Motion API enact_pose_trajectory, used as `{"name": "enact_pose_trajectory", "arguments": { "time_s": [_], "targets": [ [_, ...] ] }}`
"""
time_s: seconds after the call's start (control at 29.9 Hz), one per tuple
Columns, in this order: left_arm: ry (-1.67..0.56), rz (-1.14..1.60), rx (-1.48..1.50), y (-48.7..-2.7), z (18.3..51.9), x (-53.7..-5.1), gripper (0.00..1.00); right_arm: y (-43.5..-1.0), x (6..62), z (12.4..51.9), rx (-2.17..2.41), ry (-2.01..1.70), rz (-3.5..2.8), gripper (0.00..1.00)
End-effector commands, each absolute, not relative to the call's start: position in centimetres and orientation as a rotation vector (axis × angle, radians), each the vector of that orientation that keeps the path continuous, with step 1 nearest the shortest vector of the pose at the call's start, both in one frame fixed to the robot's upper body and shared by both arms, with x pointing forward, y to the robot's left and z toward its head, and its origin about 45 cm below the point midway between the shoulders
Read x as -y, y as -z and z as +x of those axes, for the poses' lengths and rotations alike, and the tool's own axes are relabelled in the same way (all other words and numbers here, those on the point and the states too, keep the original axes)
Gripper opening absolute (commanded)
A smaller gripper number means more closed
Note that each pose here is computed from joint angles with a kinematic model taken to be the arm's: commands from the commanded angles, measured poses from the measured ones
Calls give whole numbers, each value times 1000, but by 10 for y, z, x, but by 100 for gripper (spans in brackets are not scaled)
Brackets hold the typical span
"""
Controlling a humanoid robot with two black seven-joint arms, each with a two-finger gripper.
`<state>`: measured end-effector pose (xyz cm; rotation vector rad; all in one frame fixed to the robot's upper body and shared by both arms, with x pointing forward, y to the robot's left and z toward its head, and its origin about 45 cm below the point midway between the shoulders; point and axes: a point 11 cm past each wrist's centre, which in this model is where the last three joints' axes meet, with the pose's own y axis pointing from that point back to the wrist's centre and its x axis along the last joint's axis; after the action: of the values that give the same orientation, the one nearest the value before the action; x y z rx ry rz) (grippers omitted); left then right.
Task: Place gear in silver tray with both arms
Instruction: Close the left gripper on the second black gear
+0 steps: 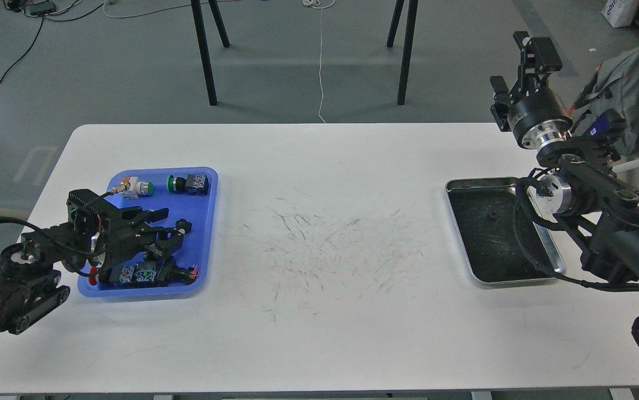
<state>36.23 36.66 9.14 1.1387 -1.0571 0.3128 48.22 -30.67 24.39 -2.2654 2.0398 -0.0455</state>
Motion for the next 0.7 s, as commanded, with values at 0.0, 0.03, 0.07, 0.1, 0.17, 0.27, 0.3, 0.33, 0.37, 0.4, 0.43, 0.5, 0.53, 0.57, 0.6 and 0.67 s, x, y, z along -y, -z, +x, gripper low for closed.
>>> {"name": "enact_pose_trajectory", "arguments": {
  "time_s": [0.0, 0.03, 0.07, 0.1, 0.17, 0.27, 0.3, 0.33, 0.37, 0.4, 0.43, 0.5, 0.53, 0.57, 0.6, 0.67],
  "targets": [
    [-314, 1143, 1056, -91, 362, -369, 54, -244, 307, 482, -2041, 45, -2264, 95],
    [-314, 1145, 1054, -90, 361, -369, 53, -244, 307, 482, -2039, 44, -2264, 95],
    [-316, 1144, 1058, -91, 361, -369, 52, -244, 306, 482, -2037, 45, -2265, 95],
    [-317, 1141, 1061, -91, 361, -368, 52, -244, 306, 482, -2037, 45, -2265, 95],
    [-318, 1142, 1062, -91, 362, -369, 49, -243, 307, 481, -2041, 43, -2266, 95],
    [-319, 1140, 1064, -90, 361, -368, 45, -239, 308, 480, -2048, 36, -2267, 95],
    [-319, 1140, 1064, -90, 361, -368, 44, -239, 308, 480, -2048, 36, -2267, 95],
    [-319, 1138, 1064, -90, 361, -368, 42, -239, 308, 480, -2046, 35, -2268, 95],
    [-319, 1138, 1064, -90, 361, -368, 40, -239, 308, 480, -2048, 36, -2267, 95],
    [-318, 1138, 1064, -90, 361, -367, 40, -238, 308, 480, -2049, 35, -2269, 95],
    [-318, 1139, 1062, -90, 361, -368, 38, -239, 308, 480, -2048, 36, -2269, 95],
    [-320, 1138, 1064, -90, 361, -367, 37, -238, 308, 480, -2049, 34, -2271, 95],
    [-318, 1135, 1064, -90, 361, -367, 37, -238, 308, 480, -2049, 34, -2271, 95],
    [-321, 1131, 1065, -91, 361, -365, 37, -238, 308, 480, -2048, 36, -2273, 95],
    [-320, 1131, 1064, -91, 361, -365, 36, -238, 308, 480, -2048, 36, -2274, 95],
    [-321, 1124, 1066, -91, 362, -363, 32, -237, 308, 479, -2051, 37, -2277, 95]
  ]
}}
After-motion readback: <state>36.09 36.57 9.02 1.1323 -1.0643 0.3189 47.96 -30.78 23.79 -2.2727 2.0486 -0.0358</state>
